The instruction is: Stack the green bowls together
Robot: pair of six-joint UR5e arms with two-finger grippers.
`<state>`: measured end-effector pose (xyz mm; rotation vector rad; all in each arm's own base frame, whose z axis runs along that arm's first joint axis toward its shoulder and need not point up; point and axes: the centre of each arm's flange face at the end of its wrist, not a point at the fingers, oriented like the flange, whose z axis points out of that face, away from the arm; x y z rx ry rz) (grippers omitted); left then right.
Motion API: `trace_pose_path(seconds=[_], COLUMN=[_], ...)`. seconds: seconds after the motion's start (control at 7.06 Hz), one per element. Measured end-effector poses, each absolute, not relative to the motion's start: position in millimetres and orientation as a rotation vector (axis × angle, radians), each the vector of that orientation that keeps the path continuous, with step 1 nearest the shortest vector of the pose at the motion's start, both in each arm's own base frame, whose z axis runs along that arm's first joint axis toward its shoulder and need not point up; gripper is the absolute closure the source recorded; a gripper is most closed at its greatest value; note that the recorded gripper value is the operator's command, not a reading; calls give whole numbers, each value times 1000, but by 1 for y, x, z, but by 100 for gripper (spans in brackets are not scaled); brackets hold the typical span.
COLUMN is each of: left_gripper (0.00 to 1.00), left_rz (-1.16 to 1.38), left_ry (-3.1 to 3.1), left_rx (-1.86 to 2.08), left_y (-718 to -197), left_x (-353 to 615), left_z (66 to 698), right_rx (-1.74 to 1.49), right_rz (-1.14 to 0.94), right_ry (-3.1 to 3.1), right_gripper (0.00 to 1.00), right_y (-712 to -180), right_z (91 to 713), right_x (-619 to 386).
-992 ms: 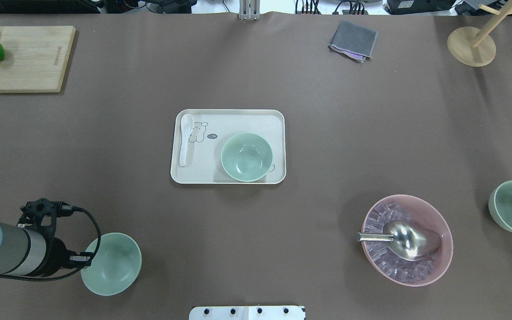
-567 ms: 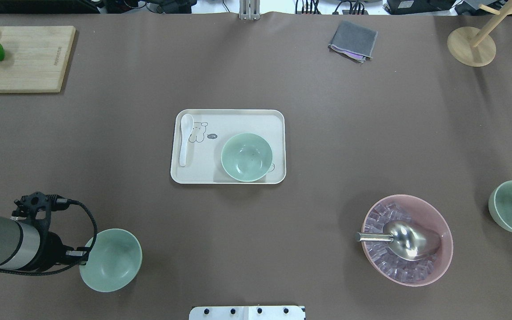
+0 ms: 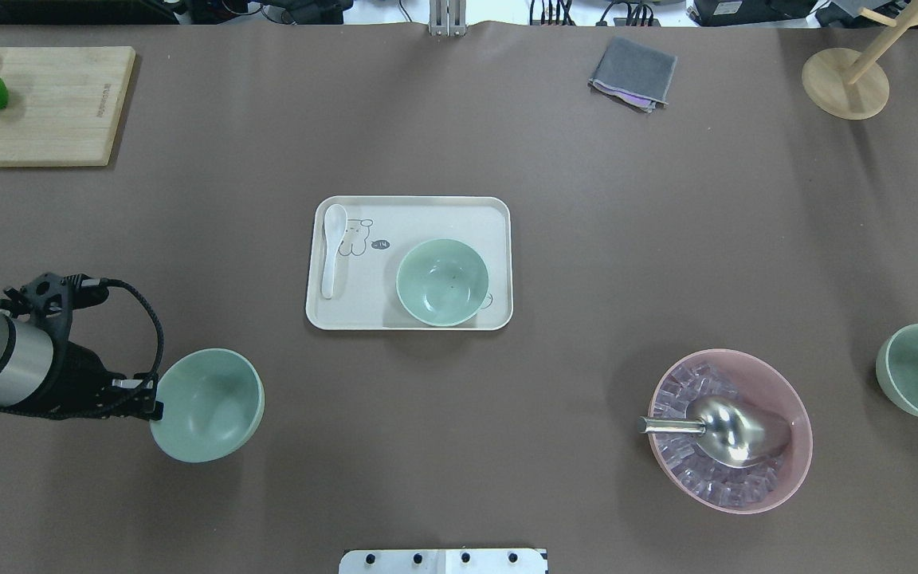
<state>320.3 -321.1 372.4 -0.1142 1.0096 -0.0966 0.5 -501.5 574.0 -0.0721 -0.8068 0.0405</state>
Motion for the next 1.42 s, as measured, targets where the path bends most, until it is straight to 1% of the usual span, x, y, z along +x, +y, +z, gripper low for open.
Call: trace_pose_path(seconds=[0.28, 0.43, 0.71, 0.99, 1.13, 1.42], left_gripper=[100, 100, 100, 100, 100, 100], left_rz=[-149, -171, -192, -204, -208, -212], left_ry=[1000, 983, 965, 958, 953, 950], left_rx=[-115, -119, -124, -122, -121, -119], left_y=[-370, -390, -408, -418, -423, -427], left_x=[341, 352, 362, 365, 368, 371], left_z=[337, 304, 257, 244, 243, 242], right_rx=[-86, -94, -66, -25, -16, 0], right_rz=[42, 38, 20, -5, -26, -73], right_ry=[-800, -797, -783, -779, -780, -768], right_gripper=[1, 1, 1, 1, 2, 2], right_y=[-498, -485, -443, -395, -385, -380], right_z=[580, 589, 617, 647, 651, 652], right_x=[-2, -5, -14, -28, -36, -54])
